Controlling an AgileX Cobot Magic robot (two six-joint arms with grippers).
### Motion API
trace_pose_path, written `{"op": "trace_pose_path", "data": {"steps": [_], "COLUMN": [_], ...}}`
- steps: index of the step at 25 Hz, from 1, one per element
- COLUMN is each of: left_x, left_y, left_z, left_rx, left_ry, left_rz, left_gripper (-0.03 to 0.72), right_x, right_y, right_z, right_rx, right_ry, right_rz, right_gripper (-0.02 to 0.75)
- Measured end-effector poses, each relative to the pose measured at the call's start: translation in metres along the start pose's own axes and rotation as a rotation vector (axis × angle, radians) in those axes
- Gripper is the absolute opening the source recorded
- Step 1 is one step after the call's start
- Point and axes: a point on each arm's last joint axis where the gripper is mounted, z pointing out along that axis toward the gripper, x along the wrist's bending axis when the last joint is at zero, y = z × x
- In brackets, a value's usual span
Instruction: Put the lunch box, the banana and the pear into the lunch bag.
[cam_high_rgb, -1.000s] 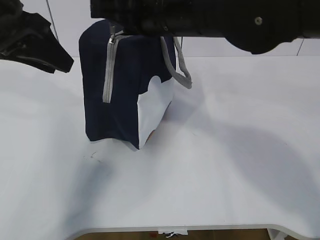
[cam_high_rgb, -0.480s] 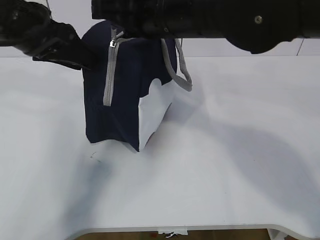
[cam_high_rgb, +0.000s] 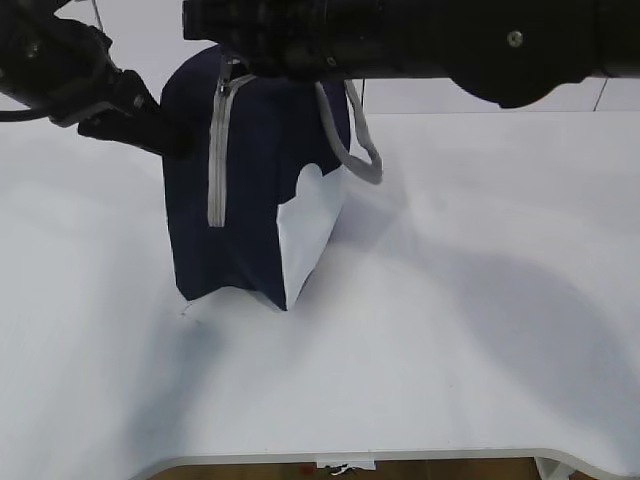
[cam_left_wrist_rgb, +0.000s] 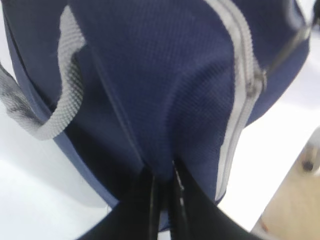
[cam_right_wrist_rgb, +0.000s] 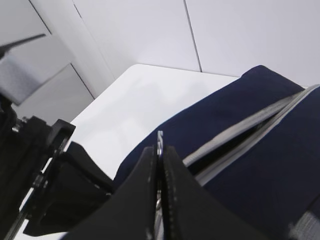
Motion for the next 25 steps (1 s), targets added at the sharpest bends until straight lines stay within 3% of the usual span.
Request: {"op": "trace_pose_path", "data": {"steps": [10, 25], "left_x": [0.001, -0.011], "left_y": [-0.011, -0.014], "left_z": [-0.002, -0.021], "left_rx": [0.125, 0.155], "left_ry": [0.018, 0.008], "left_rz": [0.076, 0.12], "left_gripper": [-0.001, -0.002], "right_x": [-0.002, -0.054], "right_y": [0.004, 0.016], "right_z": [0.0, 0.001], "right_rx": [-0.003, -0.034], "right_ry": [-0.008, -0.127], "right_rz": [0.028, 0.114], "right_gripper": [0.001, 0.001]}}
